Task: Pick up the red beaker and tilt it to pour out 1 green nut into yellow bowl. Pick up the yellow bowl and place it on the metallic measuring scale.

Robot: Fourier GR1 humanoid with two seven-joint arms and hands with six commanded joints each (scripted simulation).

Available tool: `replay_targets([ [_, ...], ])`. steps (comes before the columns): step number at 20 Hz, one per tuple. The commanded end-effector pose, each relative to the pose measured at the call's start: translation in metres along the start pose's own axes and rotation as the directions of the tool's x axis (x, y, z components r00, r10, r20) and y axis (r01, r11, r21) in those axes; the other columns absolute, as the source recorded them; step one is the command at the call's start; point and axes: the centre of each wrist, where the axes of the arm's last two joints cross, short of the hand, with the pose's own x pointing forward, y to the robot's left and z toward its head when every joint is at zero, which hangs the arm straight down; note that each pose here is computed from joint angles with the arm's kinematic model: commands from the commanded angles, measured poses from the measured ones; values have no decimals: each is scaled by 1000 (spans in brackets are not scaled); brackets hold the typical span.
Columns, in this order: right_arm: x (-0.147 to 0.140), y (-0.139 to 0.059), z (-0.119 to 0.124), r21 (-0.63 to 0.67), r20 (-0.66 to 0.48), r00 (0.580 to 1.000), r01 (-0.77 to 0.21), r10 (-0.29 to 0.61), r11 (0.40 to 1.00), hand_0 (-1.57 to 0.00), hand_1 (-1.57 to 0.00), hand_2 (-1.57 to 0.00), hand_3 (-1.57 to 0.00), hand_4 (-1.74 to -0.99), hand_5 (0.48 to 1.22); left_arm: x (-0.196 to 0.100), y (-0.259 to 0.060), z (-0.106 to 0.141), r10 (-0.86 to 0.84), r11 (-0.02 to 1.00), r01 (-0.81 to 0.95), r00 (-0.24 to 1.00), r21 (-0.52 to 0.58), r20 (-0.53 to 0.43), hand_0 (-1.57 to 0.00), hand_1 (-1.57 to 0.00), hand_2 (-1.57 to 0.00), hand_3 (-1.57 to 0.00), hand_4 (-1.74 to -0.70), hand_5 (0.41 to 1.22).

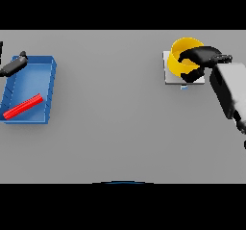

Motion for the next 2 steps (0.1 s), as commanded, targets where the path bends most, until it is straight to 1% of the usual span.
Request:
replay_targets([
  [1,0,1,-2,7,-8,1000,-3,3,1000,-66,-59,-142,-365,-1316,735,0,-1,1,1,1000,-1,1000,2,10,1,1,1,1,-820,734],
  [2,-1,2,-1,19,-9,1000,-11,11,1000,-53,-47,-115,-348,-1308,733,3,1,-2,1,1000,-1,1000,0,10,1,1,1,1,-821,734],
])
